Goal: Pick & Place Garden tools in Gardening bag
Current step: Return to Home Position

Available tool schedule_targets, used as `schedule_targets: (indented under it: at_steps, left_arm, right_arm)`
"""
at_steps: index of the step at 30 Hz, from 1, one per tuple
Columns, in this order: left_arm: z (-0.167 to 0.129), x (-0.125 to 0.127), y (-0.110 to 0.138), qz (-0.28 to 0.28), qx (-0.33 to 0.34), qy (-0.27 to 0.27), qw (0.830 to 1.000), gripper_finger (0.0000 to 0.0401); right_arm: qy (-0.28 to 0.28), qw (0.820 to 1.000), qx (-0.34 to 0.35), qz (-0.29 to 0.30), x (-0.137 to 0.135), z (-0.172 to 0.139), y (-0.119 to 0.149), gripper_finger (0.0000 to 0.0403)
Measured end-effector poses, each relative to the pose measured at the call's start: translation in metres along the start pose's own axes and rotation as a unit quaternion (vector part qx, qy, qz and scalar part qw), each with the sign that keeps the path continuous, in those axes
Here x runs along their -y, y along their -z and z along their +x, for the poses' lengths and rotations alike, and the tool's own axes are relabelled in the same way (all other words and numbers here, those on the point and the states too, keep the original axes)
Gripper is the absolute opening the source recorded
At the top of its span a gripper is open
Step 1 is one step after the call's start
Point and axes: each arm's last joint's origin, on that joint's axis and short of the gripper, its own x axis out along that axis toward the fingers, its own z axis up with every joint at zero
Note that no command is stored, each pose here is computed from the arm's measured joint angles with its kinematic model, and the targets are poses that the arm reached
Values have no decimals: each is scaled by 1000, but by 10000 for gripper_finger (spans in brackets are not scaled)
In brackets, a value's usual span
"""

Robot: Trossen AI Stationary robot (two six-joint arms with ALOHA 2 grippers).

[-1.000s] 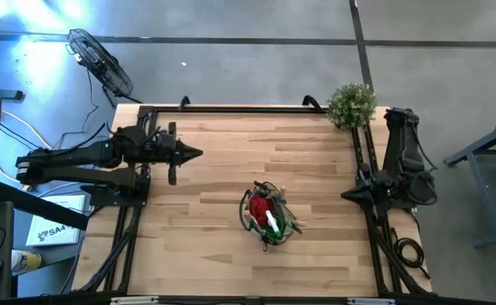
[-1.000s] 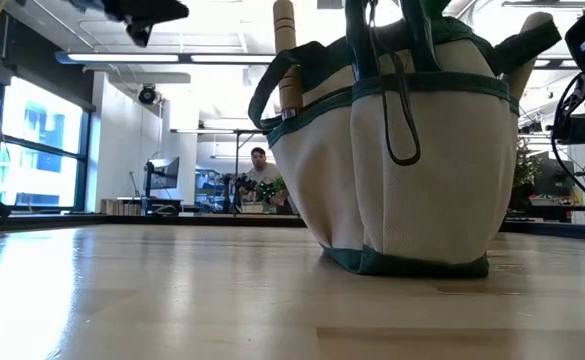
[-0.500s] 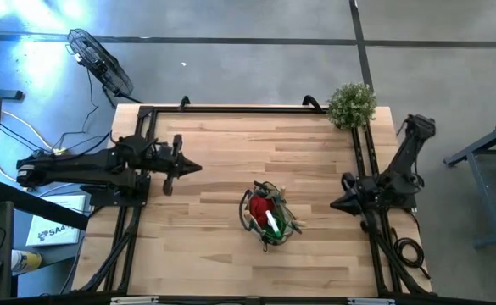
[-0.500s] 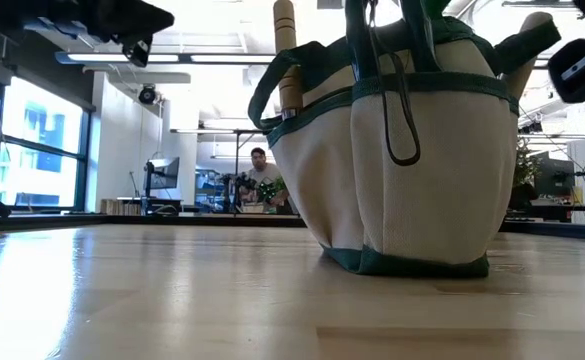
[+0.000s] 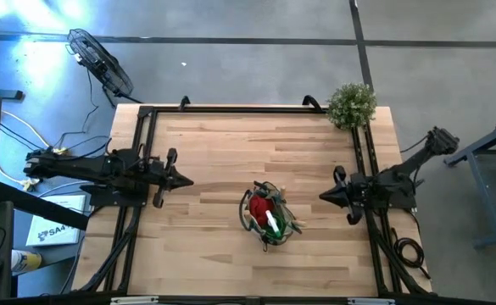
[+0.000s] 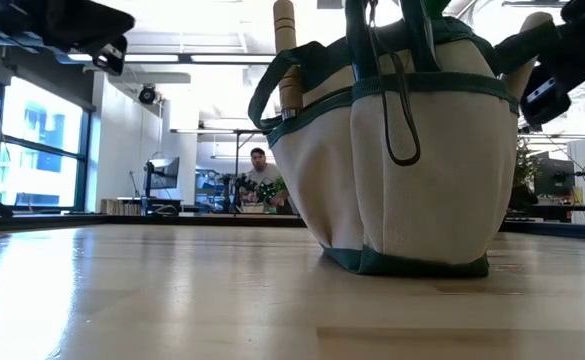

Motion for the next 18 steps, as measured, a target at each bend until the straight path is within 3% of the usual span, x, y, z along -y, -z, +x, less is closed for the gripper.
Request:
schedule_targets:
  at_steps: [7,13,18]
  left_arm:
    - [-8,12,7,7,-8,23,1000,0]
    - [-14,23,11,26,-24,93,995,0]
    - [-16,29,18,29,-15,96,995,0]
  right_arm:
    - [62,998,9,-33,13,4,-2,3]
    - [109,993,18,-37,24,6,-4,3]
    - [137,990,19,-33,30,7,-5,3]
